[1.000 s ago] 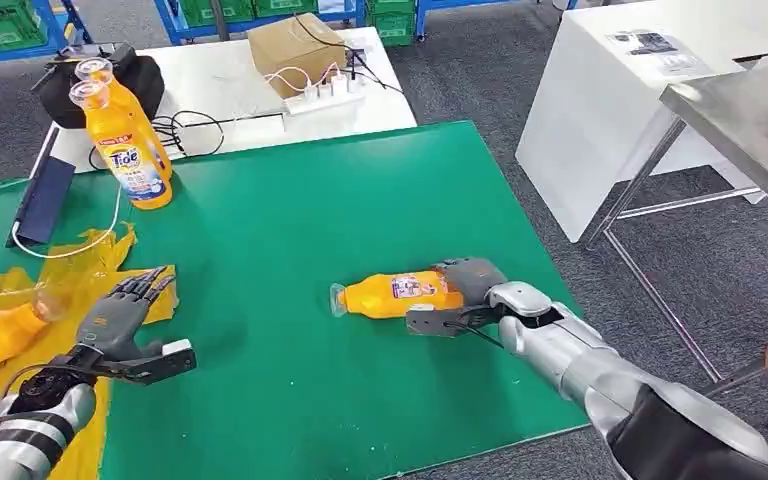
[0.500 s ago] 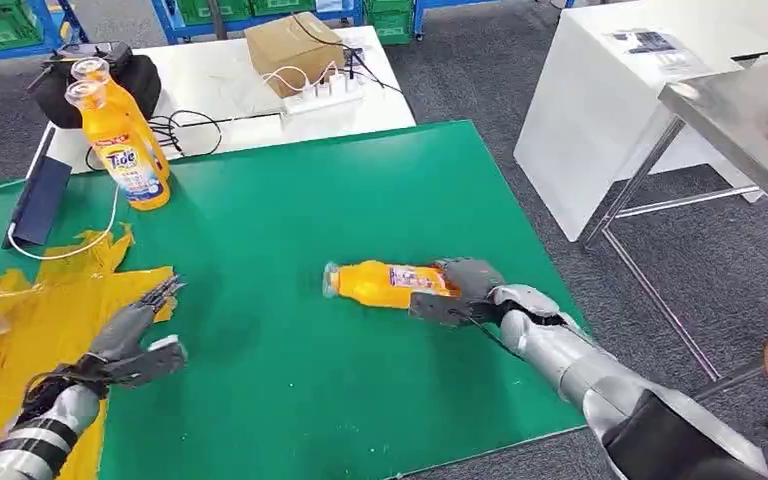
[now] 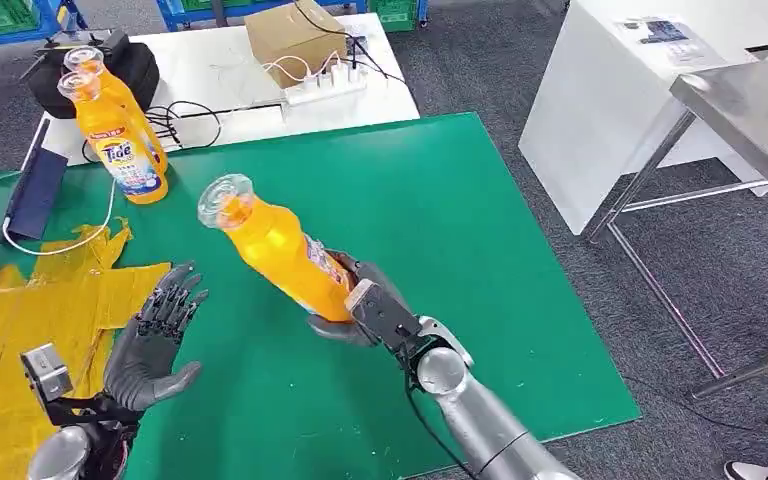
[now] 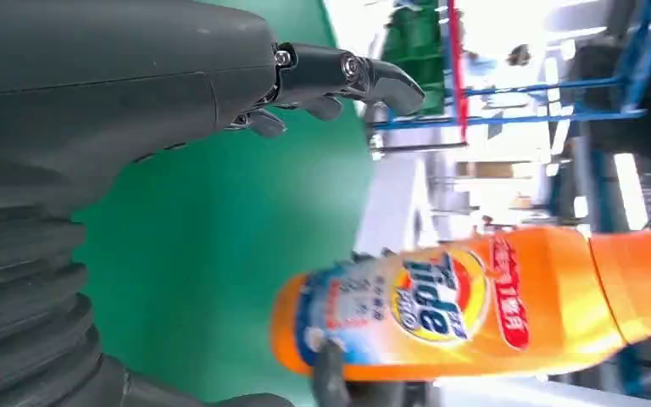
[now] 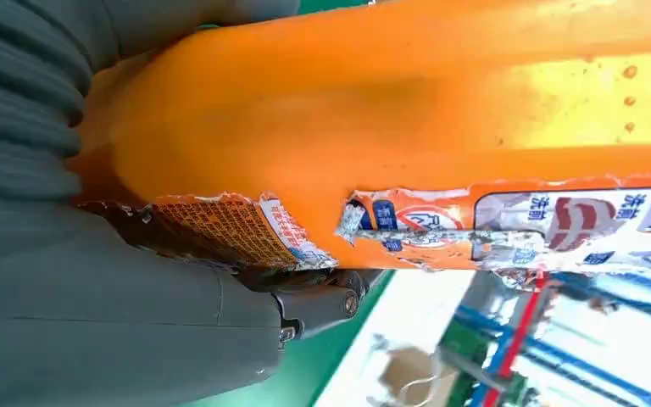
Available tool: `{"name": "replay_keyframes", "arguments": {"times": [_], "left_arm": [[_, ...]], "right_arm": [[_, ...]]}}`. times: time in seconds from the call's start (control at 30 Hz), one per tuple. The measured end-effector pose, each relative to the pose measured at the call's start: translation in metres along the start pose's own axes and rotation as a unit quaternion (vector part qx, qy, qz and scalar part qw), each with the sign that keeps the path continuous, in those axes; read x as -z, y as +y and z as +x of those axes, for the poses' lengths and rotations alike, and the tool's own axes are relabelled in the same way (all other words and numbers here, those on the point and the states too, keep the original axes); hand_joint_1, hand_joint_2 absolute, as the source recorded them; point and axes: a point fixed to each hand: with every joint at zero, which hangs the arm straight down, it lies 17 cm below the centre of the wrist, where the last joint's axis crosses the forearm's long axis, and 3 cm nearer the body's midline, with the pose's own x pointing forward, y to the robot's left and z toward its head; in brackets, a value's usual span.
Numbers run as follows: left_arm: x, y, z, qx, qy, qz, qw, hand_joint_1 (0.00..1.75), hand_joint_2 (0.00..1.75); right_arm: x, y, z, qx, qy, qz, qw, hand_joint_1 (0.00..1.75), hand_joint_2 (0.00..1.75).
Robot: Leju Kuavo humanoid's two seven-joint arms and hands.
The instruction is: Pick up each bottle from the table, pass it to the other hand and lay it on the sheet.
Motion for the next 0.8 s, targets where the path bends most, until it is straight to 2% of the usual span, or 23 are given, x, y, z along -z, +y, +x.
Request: {"name": "replay_keyframes", "arguments": {"times": [0.43,0.8], "left_arm": [[0.008,-0.015,0.020,-0.021,-0.029,-0.004,0.999,0.00,1.75],[0.020,-0.021,0.022,-0.034,-0.037,-0.005,0.999,0.00,1.75]], "right_arm": [[0.014,0.044,0.024,0.019,-0.018,0.031,0.999,1.75,1.75],[-0.001,0.143,0.004,0.003,0.020,0.137,0.990,1.75,1.75]]}}
